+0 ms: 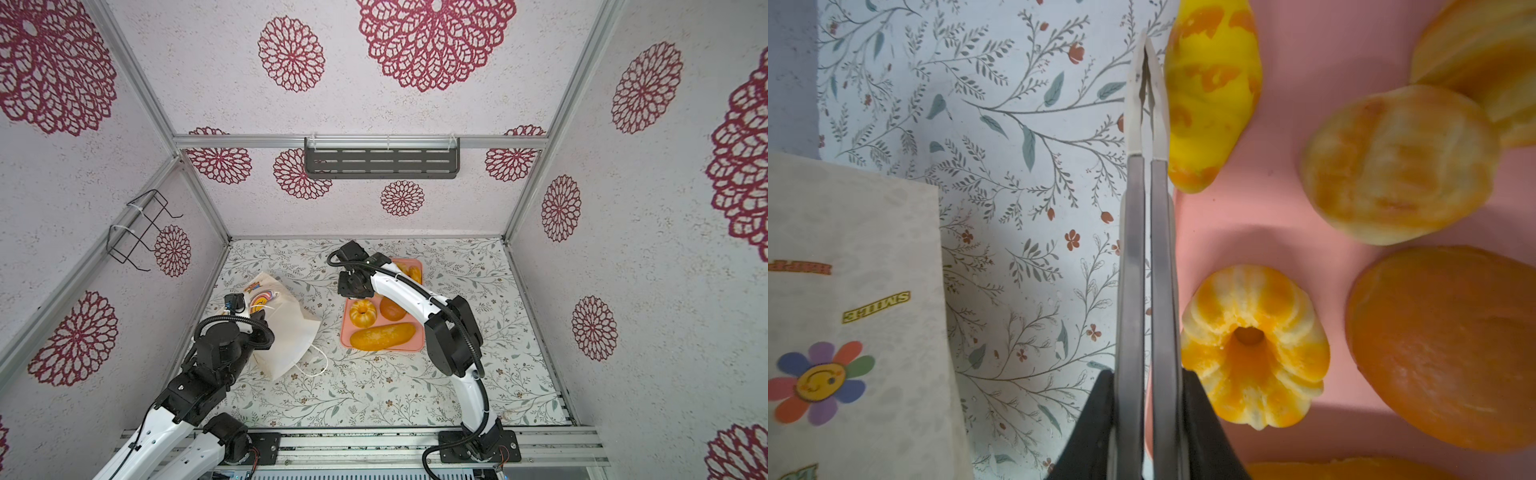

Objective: Take the fake bread out of the paper bag
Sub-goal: 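Lower the yellow bread onto the far end of the tray and open the tongs, then withdraw the right tongs from the tray toward the table edge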

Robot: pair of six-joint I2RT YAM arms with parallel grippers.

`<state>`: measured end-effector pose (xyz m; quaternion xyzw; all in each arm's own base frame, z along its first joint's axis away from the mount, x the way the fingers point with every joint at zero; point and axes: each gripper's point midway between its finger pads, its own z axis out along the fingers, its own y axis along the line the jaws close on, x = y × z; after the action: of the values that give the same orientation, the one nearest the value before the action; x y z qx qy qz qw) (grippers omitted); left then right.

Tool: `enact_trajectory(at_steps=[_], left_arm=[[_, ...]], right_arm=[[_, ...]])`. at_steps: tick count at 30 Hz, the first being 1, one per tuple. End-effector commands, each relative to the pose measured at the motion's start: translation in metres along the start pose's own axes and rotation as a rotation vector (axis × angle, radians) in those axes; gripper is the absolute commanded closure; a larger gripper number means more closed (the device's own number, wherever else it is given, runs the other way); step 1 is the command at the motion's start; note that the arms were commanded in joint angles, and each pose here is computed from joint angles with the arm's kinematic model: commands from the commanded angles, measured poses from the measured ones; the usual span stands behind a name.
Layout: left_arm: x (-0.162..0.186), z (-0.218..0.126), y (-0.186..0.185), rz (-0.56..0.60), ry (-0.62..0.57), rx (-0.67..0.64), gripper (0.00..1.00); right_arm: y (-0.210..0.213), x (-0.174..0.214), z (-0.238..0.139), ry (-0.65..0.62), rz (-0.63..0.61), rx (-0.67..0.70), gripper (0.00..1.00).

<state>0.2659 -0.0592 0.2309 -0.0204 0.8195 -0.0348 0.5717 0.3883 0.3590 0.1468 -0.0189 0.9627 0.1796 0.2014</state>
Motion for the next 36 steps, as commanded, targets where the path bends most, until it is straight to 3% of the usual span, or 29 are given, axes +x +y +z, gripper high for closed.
enact_trajectory(at_steps=[1,11,19,28,36], left_arm=[[-0.006,-0.001,0.000,-0.003,-0.013,-0.001,1.00],[-0.005,-0.001,-0.001,-0.002,-0.009,0.004,1.00],[-0.004,-0.002,0.001,0.002,-0.006,0.000,1.00],[-0.003,0.000,-0.001,-0.007,-0.001,0.005,1.00],[-0.004,-0.001,0.000,-0.004,-0.004,0.000,1.00]], right_arm=[[-0.002,-0.015,-0.021,-0.048,0.004,0.006,1.00],[-0.036,-0.015,-0.039,-0.076,0.012,0.105,1.00],[-0.013,-0.012,-0.072,-0.100,-0.012,-0.026,1.00],[-0.004,0.059,-0.109,-0.034,-0.091,-0.070,1.00],[-0.063,0.093,-0.142,-0.134,-0.056,0.003,1.00]])
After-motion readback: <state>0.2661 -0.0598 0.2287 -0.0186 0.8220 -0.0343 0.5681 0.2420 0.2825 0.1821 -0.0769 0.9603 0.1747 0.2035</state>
